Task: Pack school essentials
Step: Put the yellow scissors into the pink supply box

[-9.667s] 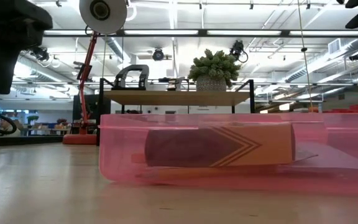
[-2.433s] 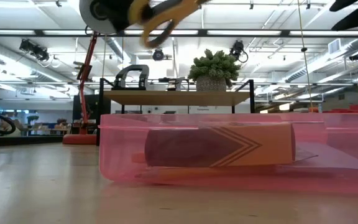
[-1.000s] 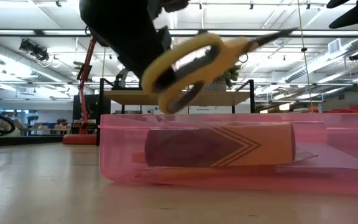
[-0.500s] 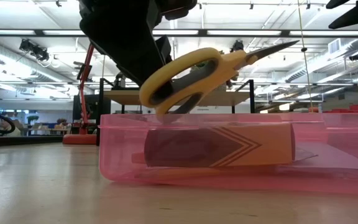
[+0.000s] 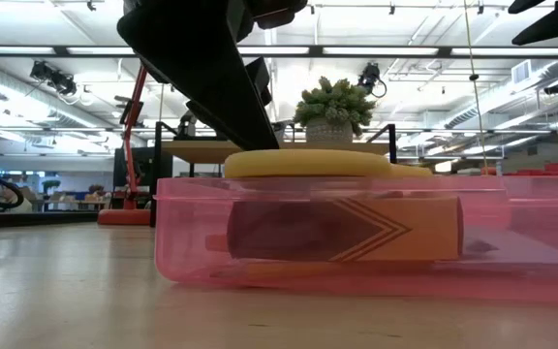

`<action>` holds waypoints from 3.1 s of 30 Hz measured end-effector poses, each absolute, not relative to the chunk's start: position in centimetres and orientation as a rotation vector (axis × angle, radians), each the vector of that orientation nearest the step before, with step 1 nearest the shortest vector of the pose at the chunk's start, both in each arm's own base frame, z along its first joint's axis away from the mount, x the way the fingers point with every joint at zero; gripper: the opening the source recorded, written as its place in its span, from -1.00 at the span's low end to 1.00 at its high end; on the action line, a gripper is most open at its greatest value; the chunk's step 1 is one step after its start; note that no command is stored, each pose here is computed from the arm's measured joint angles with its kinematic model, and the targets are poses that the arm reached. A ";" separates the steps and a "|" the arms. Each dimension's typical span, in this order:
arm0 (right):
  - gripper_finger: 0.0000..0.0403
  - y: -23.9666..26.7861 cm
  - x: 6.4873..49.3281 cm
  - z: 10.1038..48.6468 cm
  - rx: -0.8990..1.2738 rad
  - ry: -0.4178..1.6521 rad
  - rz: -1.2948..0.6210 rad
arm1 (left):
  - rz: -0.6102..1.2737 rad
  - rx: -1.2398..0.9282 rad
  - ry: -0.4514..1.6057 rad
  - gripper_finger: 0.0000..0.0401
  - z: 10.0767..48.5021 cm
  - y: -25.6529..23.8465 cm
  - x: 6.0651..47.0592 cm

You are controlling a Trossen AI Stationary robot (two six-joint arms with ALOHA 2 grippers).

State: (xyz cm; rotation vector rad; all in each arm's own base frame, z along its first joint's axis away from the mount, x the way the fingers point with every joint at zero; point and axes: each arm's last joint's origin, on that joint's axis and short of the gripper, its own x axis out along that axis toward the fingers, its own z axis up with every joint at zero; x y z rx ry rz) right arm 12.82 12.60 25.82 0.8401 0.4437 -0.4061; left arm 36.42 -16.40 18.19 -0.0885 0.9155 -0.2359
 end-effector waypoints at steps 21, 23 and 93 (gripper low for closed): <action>-0.27 12.6 12.8 25.8 0.839 0.443 -0.406 | -0.221 -0.138 0.894 -0.22 18.9 -16.5 36.6; -0.27 12.6 12.8 25.8 0.835 0.444 -0.405 | -0.232 -0.141 0.869 -0.23 19.6 -16.9 36.8; -0.27 11.9 13.0 25.6 0.769 0.446 -0.455 | -0.192 -0.282 1.032 -0.93 18.0 -17.5 37.5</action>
